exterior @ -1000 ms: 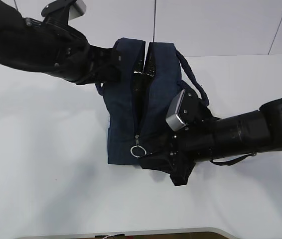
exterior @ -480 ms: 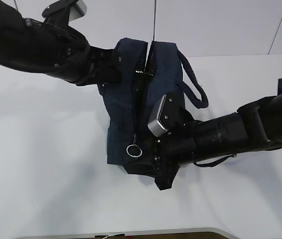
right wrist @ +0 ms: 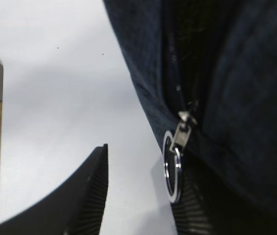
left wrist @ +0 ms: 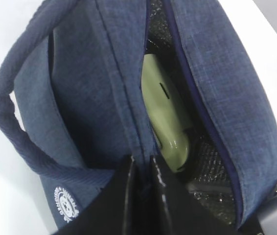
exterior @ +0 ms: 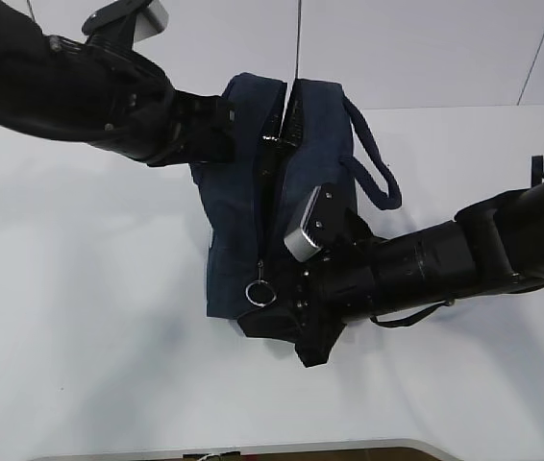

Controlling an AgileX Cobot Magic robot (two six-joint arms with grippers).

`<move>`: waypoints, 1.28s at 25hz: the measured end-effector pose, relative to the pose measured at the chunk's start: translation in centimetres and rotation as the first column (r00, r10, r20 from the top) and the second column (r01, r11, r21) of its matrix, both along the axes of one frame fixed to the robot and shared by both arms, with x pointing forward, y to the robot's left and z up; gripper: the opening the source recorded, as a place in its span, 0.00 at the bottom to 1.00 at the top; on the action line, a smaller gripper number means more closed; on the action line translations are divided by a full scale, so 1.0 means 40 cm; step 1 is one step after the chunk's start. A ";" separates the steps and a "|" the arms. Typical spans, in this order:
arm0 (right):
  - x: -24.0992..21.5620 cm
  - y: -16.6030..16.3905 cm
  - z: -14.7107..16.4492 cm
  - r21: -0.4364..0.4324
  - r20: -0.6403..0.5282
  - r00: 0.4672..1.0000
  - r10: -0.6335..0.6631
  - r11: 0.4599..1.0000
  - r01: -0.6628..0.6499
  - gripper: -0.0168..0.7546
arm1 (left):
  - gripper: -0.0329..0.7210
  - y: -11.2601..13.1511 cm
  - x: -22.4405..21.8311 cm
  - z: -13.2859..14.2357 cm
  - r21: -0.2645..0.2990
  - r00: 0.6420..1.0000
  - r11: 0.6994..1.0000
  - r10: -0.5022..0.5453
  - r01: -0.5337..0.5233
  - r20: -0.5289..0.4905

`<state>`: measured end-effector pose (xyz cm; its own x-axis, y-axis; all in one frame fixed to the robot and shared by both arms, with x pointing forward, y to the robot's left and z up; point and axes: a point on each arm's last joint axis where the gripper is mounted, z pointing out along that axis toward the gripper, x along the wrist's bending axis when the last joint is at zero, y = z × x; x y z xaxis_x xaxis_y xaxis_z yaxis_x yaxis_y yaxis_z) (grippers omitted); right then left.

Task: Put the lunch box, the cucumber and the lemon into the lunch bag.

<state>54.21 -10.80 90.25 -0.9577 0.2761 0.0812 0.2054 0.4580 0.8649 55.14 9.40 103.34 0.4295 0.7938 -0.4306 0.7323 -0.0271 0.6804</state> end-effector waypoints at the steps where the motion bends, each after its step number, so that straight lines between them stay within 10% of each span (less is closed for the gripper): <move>1: 0.000 0.000 0.000 0.001 -0.001 1.000 0.000 1.000 0.000 0.43 | 0.06 0.000 0.000 0.000 0.000 1.000 1.000 -0.002 0.002 -0.002; 14: 0.023 0.010 0.021 0.034 -0.040 0.998 -0.040 0.999 0.042 0.38 | 0.06 -0.001 -0.002 0.000 0.004 1.000 1.000 -0.012 0.012 -0.005; 23: 0.025 0.009 0.020 0.028 -0.046 0.998 -0.051 0.998 0.053 0.04 | 0.06 -0.001 -0.002 0.000 0.006 1.000 1.000 -0.014 0.014 -0.006; 32: 0.023 0.005 0.014 -0.014 -0.129 0.988 -0.084 0.997 0.082 0.03 | 0.06 -0.001 -0.002 0.000 0.006 1.000 1.000 -0.014 0.014 -0.006</move>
